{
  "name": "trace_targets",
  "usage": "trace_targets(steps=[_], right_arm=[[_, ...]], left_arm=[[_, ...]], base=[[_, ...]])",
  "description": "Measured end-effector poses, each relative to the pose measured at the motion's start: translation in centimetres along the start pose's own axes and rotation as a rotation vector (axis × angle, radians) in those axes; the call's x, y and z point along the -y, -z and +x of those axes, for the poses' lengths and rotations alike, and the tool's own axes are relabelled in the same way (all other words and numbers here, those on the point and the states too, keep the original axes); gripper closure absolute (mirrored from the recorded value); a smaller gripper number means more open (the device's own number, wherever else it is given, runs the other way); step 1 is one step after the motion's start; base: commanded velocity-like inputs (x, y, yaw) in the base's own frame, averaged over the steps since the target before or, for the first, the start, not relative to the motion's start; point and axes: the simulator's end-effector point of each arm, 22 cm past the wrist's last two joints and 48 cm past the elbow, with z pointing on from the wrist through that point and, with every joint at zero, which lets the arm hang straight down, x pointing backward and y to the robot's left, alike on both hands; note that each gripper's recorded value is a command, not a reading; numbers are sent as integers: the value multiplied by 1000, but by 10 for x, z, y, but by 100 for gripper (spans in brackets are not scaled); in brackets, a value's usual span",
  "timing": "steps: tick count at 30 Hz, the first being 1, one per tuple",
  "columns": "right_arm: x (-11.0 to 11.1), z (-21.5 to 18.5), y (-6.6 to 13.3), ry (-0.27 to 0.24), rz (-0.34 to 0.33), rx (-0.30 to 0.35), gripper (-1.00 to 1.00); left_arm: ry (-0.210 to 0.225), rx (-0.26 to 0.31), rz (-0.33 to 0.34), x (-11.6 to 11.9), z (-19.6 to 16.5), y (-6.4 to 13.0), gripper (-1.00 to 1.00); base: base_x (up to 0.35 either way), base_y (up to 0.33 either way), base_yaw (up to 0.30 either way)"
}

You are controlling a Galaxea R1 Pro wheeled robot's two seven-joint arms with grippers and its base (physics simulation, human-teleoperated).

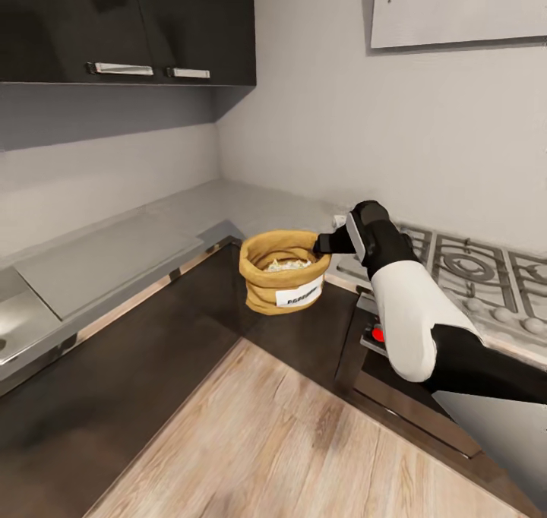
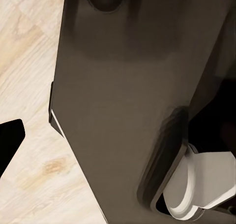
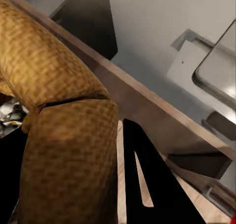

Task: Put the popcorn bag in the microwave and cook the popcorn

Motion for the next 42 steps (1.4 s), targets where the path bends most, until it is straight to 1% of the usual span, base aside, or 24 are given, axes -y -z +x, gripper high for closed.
trace_targets(steps=[3,5,8,11,16,22,28,30,32,33,42], right_arm=[[0,3,0,-2,-1,-3,100],[1,20,-7,-5,0,-28,100],[1,24,-8,-7,-1,-33,100],[2,41,-14,-9,1,-57,100],[1,45,-12,-11,-2,-60,100],[1,65,-18,-15,-3,-87,100],[0,65,-14,-16,-5,-85,100],[0,75,-17,-16,-4,-100,100],[1,98,-26,-19,-4,-136,100],[1,102,-27,-20,-5,-142,100],[2,110,-24,-19,-2,-151,100]], left_arm=[[0,5,1,0,-2,0,-100],[0,8,2,1,-3,0,-100],[0,12,3,1,-5,0,-100],[0,17,4,2,-7,0,-100],[0,25,6,2,-10,0,-100],[0,34,9,3,-13,0,-100],[0,44,11,4,-17,0,-100],[0,47,12,5,-18,0,-100],[-1,50,13,5,-19,0,-100],[-1,51,13,5,-20,0,-100],[-1,66,17,7,-25,0,-100]], base=[[0,0,0],[0,0,0],[0,0,0],[0,0,0],[0,0,0],[0,0,0],[0,0,0],[0,0,0],[0,0,0],[0,0,0],[0,0,0]])
